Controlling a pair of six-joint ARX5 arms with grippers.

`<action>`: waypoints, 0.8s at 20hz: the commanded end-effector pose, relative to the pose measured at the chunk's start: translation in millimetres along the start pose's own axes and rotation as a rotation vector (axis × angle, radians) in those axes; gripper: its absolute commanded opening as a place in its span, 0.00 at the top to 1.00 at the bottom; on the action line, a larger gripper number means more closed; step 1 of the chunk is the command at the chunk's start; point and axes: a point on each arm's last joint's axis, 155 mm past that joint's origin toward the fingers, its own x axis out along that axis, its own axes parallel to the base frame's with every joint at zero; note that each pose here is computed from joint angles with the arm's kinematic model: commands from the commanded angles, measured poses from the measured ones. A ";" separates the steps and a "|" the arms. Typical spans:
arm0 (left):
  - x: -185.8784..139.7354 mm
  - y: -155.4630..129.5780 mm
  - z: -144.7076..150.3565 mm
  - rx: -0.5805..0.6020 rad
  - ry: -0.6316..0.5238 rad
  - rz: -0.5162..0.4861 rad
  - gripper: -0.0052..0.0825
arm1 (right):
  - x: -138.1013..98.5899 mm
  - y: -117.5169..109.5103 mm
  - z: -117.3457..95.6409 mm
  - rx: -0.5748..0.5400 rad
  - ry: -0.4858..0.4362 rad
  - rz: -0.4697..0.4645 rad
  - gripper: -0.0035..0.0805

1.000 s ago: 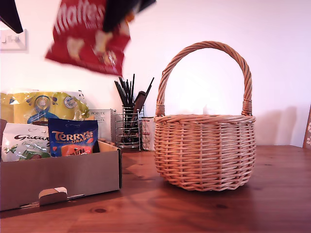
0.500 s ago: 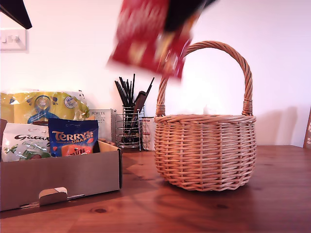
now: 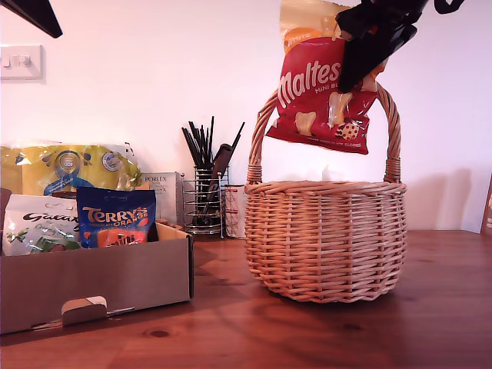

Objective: Move the bags of Easter eggs from the cardboard box on the left into the woven basket on the right side.

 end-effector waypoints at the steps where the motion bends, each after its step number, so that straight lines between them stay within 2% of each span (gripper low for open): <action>1: 4.9 0.6 -0.7 -0.007 -0.001 -0.007 0.97 | 11.9 3.3 -6.1 -0.002 0.019 0.019 0.97; 4: 4.9 0.2 -0.9 -0.007 -0.001 -0.008 0.97 | 37.8 10.5 -15.2 -0.025 0.061 0.037 0.97; 7: 4.9 -0.2 -1.7 -0.008 0.002 -0.010 0.97 | 56.5 6.2 -15.1 -0.057 0.069 -0.002 0.97; 13: 4.8 -4.6 -6.3 -0.016 0.020 -0.028 0.97 | 74.1 -0.6 -26.7 -0.151 0.128 -0.056 0.97; 16: 4.6 -8.2 -4.5 -0.017 0.010 -0.048 0.97 | 80.9 3.4 -31.0 -0.174 0.145 -0.046 0.97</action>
